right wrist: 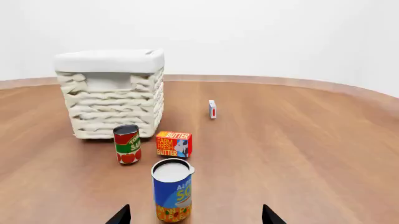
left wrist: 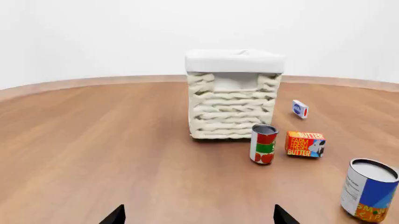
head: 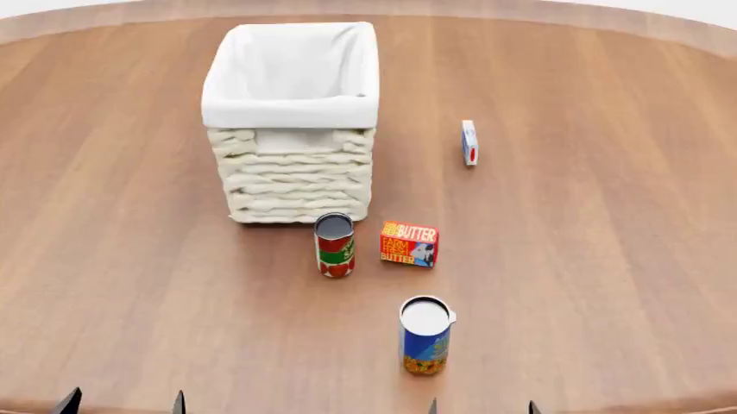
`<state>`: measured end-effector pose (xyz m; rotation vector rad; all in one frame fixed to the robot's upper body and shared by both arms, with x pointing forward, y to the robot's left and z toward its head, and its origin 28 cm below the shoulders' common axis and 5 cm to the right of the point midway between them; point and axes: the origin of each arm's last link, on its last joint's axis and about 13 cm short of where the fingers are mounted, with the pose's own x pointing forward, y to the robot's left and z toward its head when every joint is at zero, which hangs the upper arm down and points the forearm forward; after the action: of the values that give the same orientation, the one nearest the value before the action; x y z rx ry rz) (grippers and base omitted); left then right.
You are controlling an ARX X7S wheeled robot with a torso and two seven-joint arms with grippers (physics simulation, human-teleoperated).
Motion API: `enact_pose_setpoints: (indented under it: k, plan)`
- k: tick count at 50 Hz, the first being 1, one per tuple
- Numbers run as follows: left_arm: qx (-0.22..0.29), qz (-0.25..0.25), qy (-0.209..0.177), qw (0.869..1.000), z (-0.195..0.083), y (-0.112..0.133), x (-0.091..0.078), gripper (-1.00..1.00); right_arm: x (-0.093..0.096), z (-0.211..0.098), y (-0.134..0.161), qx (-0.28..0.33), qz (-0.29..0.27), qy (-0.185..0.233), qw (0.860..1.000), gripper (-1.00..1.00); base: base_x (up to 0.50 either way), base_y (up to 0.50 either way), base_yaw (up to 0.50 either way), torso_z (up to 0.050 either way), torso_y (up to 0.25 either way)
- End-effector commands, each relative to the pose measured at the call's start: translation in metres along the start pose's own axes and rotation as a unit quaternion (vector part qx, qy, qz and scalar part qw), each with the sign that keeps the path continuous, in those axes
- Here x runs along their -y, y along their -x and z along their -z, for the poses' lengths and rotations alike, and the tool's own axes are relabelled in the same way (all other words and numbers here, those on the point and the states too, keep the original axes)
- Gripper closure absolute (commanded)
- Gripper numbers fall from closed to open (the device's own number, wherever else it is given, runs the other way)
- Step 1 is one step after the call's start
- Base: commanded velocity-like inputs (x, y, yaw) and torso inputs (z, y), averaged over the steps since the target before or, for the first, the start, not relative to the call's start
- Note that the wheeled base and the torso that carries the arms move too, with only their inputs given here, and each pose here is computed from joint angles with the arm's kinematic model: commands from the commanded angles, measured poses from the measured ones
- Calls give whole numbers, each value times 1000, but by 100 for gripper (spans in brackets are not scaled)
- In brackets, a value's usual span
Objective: Pick up the alphabet soup and put it in the basket.
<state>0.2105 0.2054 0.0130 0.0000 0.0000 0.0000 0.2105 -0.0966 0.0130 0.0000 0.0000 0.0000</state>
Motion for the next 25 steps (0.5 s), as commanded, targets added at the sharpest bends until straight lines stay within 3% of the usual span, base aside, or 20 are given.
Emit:
enact_pose_setpoints:
  k: [1,4,10,12,16,18,20,25]
  plan:
    - [0,0,0,1000,2,-1,0,-100,0,0,0,0,0,0,1000,-100,0,0,0,0,0]
    - [16,15,23,999,-14,4,0,-100,0,-15,2,21,-3,-8,1000,-100,0,0,0,0,0]
    - [53,5,5,999,-39,12,0,-100,-1,-43,11,57,-22,-13,998,-100,0,0,0,0,0]
    - [66,7,-2,998,-54,18,0,-100,-2,-57,16,74,-35,-33,996,-100,0,0,0,0,0]
    - [77,6,-18,997,-71,28,3,-100,-2,-74,23,101,-32,-19,994,-100,0,0,0,0,0]
    - [83,2,-31,996,-79,32,4,-100,-2,-82,28,112,-44,-38,992,-100,0,0,0,0,0]
    - [96,6,-13,995,-87,36,4,-100,-1,-90,31,120,-42,-32,991,-100,0,0,0,0,0]
    - [120,4,-19,993,-104,48,4,-100,1,-110,39,141,-45,-37,988,-100,0,0,0,0,0]
